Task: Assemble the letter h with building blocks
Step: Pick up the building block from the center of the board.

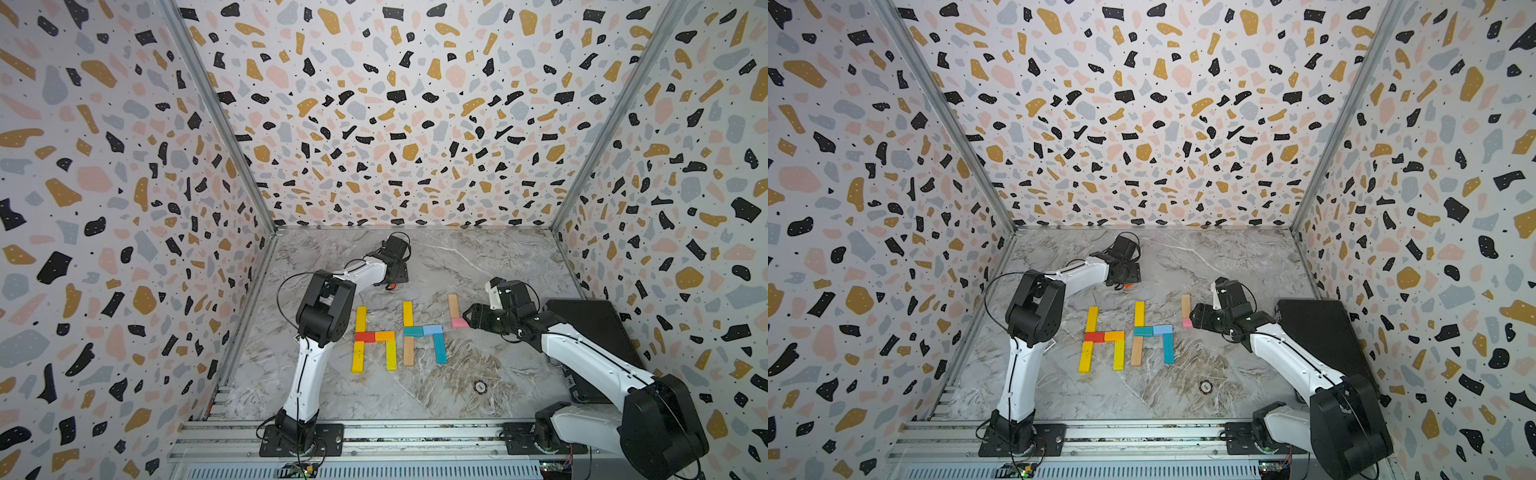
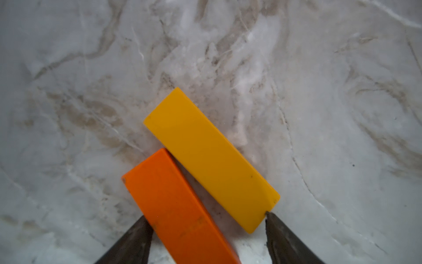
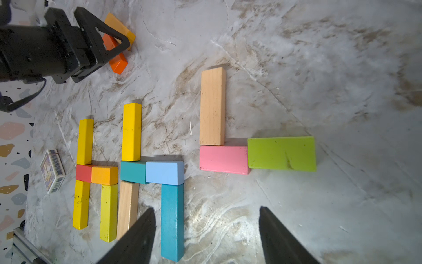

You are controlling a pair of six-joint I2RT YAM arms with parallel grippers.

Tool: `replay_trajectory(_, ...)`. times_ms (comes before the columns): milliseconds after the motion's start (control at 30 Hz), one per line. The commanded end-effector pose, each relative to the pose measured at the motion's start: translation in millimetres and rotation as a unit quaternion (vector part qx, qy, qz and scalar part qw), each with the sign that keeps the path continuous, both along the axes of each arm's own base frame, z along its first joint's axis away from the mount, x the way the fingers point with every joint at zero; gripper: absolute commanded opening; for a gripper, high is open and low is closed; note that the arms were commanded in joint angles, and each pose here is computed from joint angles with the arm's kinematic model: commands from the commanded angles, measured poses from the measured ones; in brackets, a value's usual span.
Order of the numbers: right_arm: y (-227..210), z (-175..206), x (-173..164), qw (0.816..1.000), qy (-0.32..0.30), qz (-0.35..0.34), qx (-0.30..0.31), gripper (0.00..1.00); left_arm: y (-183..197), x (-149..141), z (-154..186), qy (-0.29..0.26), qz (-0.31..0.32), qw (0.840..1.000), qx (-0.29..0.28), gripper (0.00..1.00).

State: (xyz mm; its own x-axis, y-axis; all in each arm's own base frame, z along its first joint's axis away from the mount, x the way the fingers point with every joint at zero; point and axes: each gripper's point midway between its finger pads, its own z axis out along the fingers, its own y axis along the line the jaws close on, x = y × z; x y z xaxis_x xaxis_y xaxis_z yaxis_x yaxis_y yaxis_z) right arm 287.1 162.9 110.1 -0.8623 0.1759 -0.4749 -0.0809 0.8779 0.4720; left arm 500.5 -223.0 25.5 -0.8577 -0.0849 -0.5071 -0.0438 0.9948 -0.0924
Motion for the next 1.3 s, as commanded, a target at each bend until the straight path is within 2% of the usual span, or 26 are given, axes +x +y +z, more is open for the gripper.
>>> replay_trajectory(0, 2.6, 8.6, -0.4, 1.000, -0.014, 0.001, 0.011, 0.73, 23.6, -11.9, -14.0, 0.036, -0.008, 0.997, 0.070, 0.72)
replay_trajectory(300, 6.3, 5.2, -0.2, 1.000, -0.009, 0.004, 0.019, 0.73, 33.9, -11.9, -19.5, 0.047, -0.029, 0.991, 0.120, 0.55)
replay_trajectory(467, 5.0, 6.1, -0.3, 1.000, -0.011, 0.002, 0.016, 0.74, 34.4, -10.4, -24.8, 0.056, -0.036, 0.989, 0.131, 0.38)
replay_trajectory(600, 2.4, 4.9, 0.6, 1.000, -0.010, -0.004, 0.009, 0.73, 29.5, -10.3, -7.2, 0.037, -0.027, 0.993, 0.108, 0.33)
replay_trajectory(733, -3.7, 3.7, 1.0, 1.000, -0.009, -0.017, -0.004, 0.73, 14.3, -19.3, 35.7, -0.002, -0.023, 0.998, 0.067, 0.30)
replay_trajectory(833, -7.5, 3.4, 1.3, 1.000, -0.009, -0.025, -0.010, 0.73, -8.3, -46.1, 66.6, -0.034, -0.040, 0.998, 0.044, 0.29)
replay_trajectory(933, -13.1, 1.0, 1.7, 0.999, -0.006, -0.039, -0.019, 0.74, -32.0, -87.0, 86.3, -0.051, -0.064, 0.996, 0.022, 0.29)
replay_trajectory(1100, -29.5, 2.4, 0.9, 0.996, -0.011, -0.078, -0.036, 0.74, -84.7, -169.6, 97.2, -0.055, -0.127, 0.990, -0.032, 0.29)
replay_trajectory(1267, -61.8, 17.3, 0.0, 0.987, -0.036, -0.142, -0.062, 0.76, -141.8, -221.3, 99.3, -0.031, -0.172, 0.979, -0.107, 0.29)
